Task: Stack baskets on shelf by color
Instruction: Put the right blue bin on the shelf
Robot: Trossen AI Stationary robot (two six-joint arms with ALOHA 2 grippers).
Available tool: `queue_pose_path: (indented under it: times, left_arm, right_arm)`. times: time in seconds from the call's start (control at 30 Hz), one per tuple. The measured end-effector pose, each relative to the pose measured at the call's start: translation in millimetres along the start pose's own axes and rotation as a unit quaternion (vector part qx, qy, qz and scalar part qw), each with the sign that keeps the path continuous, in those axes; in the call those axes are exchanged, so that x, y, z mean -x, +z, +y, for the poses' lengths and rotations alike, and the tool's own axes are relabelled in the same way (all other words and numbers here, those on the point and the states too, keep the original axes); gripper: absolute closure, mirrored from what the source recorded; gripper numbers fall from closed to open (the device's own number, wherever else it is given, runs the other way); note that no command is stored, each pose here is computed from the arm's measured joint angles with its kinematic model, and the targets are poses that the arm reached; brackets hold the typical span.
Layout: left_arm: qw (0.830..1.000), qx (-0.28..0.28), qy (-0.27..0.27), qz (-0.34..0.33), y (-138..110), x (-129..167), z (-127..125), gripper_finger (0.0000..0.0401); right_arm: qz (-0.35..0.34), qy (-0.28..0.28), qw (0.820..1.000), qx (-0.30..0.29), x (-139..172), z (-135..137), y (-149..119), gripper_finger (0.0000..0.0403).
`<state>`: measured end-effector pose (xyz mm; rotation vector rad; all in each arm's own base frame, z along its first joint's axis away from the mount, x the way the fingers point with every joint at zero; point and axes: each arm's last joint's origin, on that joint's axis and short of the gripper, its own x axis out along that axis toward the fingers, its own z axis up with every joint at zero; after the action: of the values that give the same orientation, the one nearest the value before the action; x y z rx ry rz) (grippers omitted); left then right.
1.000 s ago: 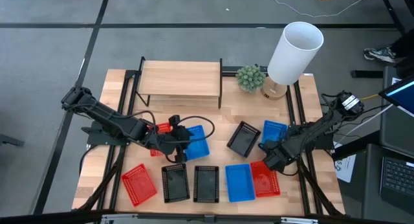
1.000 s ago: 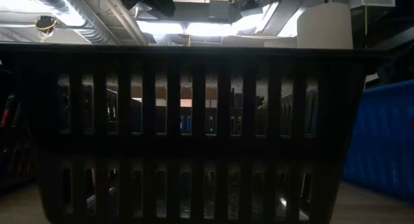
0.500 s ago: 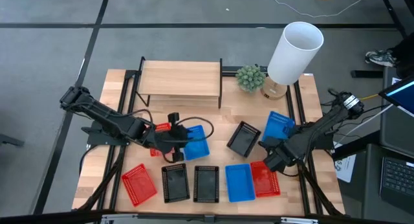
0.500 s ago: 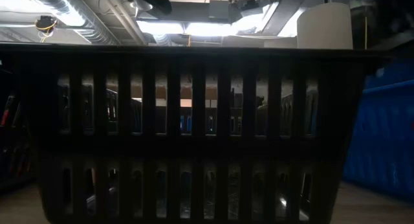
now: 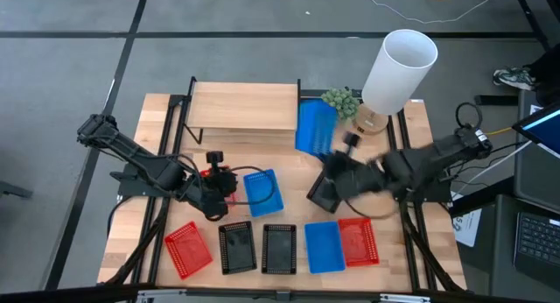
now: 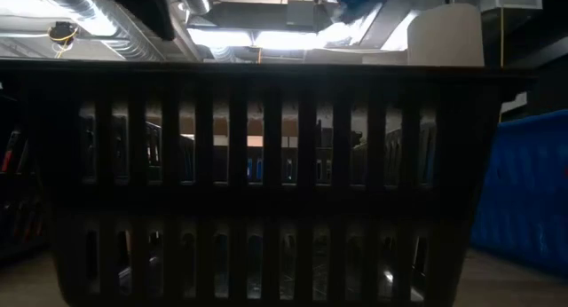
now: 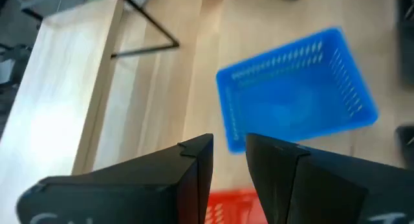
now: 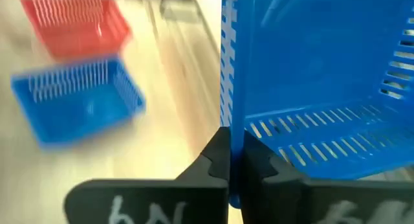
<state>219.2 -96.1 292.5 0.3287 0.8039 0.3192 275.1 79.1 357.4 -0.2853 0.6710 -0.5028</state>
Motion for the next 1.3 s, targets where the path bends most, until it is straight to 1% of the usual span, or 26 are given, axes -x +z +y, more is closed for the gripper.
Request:
queue_pose_path:
  times: [0.07, 0.13, 0.2, 0.27, 0.4, 0.43, 0.53, 0.6, 0.7, 0.87, 0.93, 1.0, 1.17, 1.3]
  left_arm:
    - [1.000, -0.012, 0.004, 0.013, -3, 0, 1, 0.0316]
    - [0.999, -0.023, 0.008, 0.025, -6, 0, 2, 0.0316]
    - [0.999, -0.033, 0.010, 0.035, -10, 0, 3, 0.0316]
    - [0.998, -0.040, 0.011, 0.039, -19, 1, 6, 0.0316]
    - [0.999, -0.031, 0.013, 0.035, -40, -1, 16, 0.0316]
    - [0.999, -0.018, 0.015, 0.029, -46, -1, 20, 0.0316]
    - [0.999, 0.046, 0.010, -0.008, -59, 0, 30, 0.0316]
    - [0.995, 0.086, 0.001, -0.041, -65, 1, 32, 0.0316]
    - [0.987, 0.133, -0.014, -0.091, -70, -1, 32, 0.0316]
    - [0.972, 0.181, -0.033, -0.147, -78, -10, 26, 0.0316]
    - [0.971, 0.184, -0.033, -0.150, -83, -14, 23, 0.0316]
    - [0.971, 0.185, -0.033, -0.150, -86, -17, 21, 0.0316]
    - [0.971, 0.184, -0.030, -0.149, -88, -19, 20, 0.0316]
    - [0.971, 0.184, -0.030, -0.148, -88, -19, 20, 0.0316]
  right_arm:
    - [-0.044, 0.026, 0.999, 0.009, -20, -16, 19, 0.0401]
    - [-0.086, 0.042, 0.995, 0.003, -42, -37, 33, 0.0402]
    - [-0.111, 0.044, 0.993, 0.000, -64, -59, 40, 0.0402]
    - [-0.116, 0.041, 0.992, -0.006, -88, -78, 40, 0.0402]
    - [-0.070, 0.050, 0.996, -0.020, -136, -105, 32, 0.0402]
    - [-0.051, 0.056, 0.997, -0.021, -145, -110, 31, 0.0402]
    - [0.012, 0.071, 0.997, -0.016, -167, -120, 38, 0.0403]
    - [0.075, 0.081, 0.994, -0.015, -177, -123, 43, 0.0403]
    - [0.161, 0.100, 0.982, -0.001, -189, -121, 47, 0.0403]
    - [0.244, 0.123, 0.962, 0.027, -202, -113, 45, 0.0403]
    - [0.259, 0.127, 0.957, 0.031, -206, -110, 43, 0.0403]
    - [0.273, 0.135, 0.952, 0.019, -207, -108, 40, 0.0403]
    - [0.278, 0.126, 0.952, -0.016, -208, -107, 40, 0.0403]
    - [0.279, 0.123, 0.952, -0.020, -208, -107, 40, 0.0391]
